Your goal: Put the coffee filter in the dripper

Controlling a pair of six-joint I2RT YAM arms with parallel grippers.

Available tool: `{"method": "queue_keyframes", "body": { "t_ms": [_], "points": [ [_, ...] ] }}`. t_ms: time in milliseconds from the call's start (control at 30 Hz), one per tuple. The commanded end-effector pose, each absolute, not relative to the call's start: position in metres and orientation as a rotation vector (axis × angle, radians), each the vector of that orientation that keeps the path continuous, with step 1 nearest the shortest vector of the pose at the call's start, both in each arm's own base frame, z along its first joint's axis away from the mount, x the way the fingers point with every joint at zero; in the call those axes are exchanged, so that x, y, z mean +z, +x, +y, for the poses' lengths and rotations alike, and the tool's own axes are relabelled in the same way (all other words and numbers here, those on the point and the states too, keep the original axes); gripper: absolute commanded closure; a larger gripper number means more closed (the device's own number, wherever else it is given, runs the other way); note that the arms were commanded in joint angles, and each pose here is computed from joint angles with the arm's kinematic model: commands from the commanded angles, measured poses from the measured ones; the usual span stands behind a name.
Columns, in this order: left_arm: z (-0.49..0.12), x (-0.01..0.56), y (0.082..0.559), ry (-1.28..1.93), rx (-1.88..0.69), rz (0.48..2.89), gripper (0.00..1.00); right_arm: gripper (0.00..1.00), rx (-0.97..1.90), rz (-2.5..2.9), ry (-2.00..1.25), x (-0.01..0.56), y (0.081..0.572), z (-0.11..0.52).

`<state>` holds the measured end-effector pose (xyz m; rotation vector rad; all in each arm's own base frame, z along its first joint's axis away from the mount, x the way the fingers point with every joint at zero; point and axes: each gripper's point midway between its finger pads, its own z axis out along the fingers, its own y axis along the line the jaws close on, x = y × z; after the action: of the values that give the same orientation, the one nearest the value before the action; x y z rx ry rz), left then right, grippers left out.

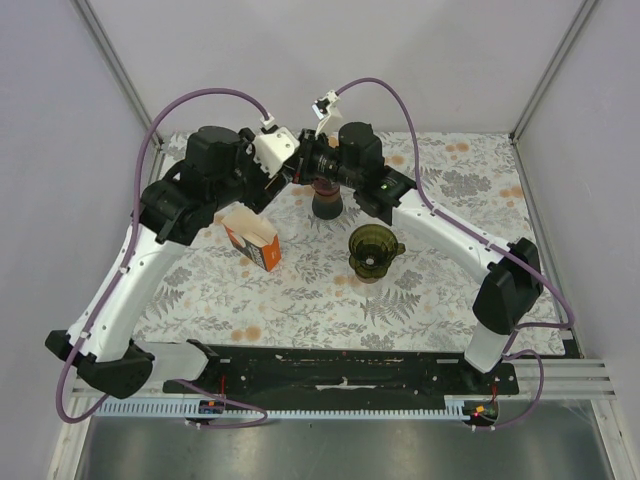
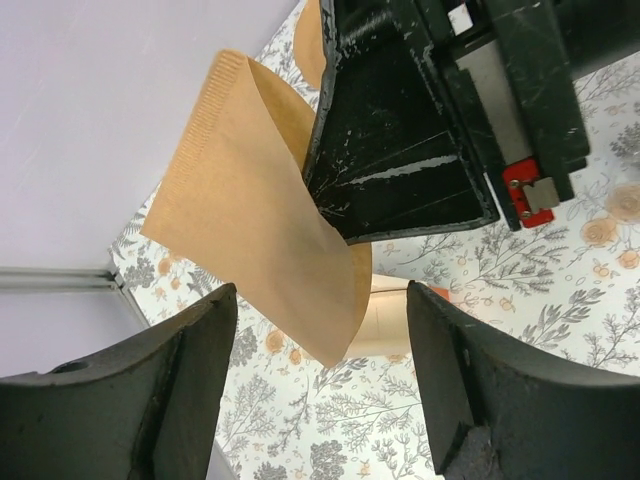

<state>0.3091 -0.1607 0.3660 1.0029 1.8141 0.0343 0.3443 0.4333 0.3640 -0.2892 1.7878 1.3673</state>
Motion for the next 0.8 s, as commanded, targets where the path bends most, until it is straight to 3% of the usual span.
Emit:
{"method": "queue_keyframes", "body": {
  "t_ms": [0, 467, 767],
  "points": [
    [-0.163, 0.392, 0.299, 0.944, -0.024, 1.764, 0.27, 1.00, 1.393, 1.702, -0.309, 0.393, 0.334, 0.426],
    [-0.154, 0.364, 0.323, 0.907, 0.103, 1.818, 0.30, 1.00, 1.399, 1.689, -0.310, 0.396, 0.332, 0.425],
    [-0.139, 0.382, 0.332, 0.794, 0.192, 1.795, 0.36, 1.00, 1.393, 1.697, -0.306, 0.394, 0.333, 0.424]
  ]
}}
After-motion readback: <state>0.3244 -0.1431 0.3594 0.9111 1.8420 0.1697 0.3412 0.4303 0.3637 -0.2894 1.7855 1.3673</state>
